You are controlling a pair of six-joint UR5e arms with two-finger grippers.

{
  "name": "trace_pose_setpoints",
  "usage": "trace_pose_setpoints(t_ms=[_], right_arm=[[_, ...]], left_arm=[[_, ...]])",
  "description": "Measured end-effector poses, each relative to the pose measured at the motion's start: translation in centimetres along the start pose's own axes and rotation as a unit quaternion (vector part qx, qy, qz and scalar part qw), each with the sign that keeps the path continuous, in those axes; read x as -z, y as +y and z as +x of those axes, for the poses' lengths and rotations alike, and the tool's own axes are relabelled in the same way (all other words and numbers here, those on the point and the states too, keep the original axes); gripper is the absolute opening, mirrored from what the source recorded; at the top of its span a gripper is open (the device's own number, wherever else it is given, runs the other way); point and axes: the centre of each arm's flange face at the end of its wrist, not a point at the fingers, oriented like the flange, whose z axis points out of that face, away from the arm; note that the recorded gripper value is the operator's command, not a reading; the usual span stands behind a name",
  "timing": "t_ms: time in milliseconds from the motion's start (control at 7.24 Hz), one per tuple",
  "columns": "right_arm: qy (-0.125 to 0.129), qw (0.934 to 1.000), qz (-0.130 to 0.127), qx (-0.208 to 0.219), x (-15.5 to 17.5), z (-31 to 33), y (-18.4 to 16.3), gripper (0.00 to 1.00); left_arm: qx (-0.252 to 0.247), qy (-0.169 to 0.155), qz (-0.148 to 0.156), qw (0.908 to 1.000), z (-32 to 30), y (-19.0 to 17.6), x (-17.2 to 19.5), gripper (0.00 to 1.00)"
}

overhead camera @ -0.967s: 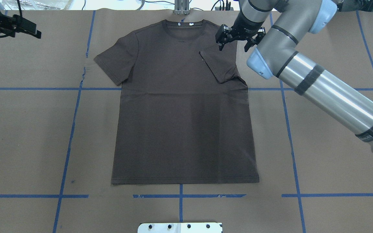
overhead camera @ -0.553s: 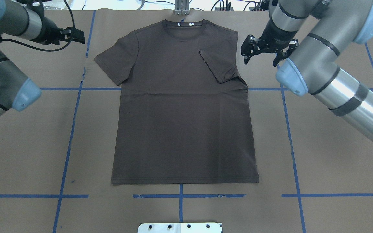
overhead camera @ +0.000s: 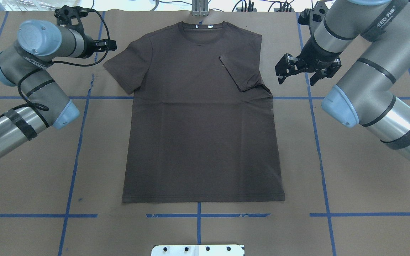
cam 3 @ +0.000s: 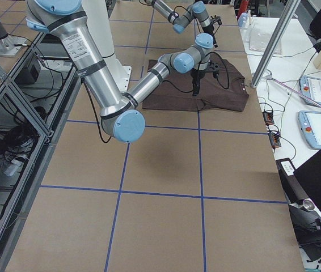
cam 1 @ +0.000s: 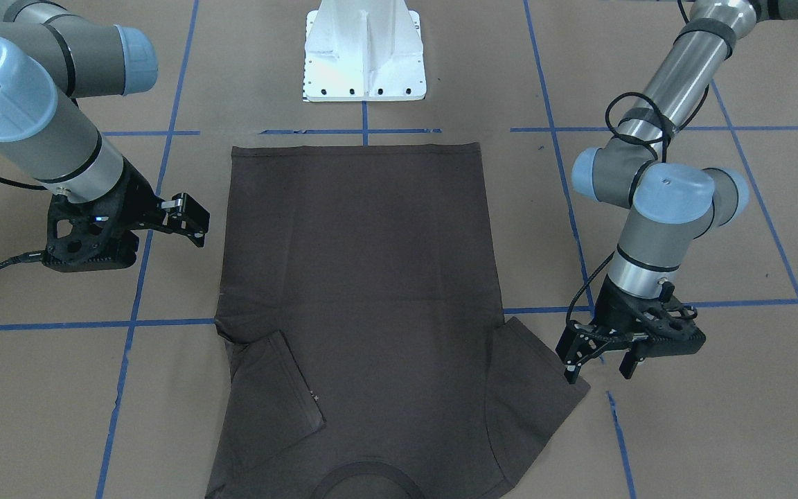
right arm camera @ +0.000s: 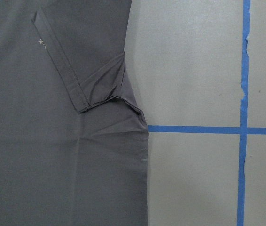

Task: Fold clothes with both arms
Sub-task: 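Raise the right gripper away while the left gripper moves toward the other sleeve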

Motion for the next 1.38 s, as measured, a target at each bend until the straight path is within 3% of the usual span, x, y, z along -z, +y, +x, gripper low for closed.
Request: trace_pose_setpoints(t_ms=[414,967,1105,1382], right_arm=[[0.002,0.9987,-0.002,0.051,-0.5,-0.2,-0.1,1.0],[0.002,0.9979,0.0,0.064,-0.5,-0.3,-0.2,1.0],[0.001,0.9979,0.0,0.065,-0.5,-0.4,-0.2,1.0],[0.0,0.9978,0.002,0.066,-0.3,-0.6,-0.3,1.0]], left_arm=[[-0.006,-0.022,0.01,0.9997,-0.6,1.8,-3.7,1.0],[-0.014,-0.027,0.004,0.9995,0.1,3.8,-5.2,0.98],[-0.014,-0.029,0.002,0.9995,0.1,3.9,-5.4,0.93],[-0.015,-0.03,0.001,0.9994,0.1,4.0,-5.6,0.55]])
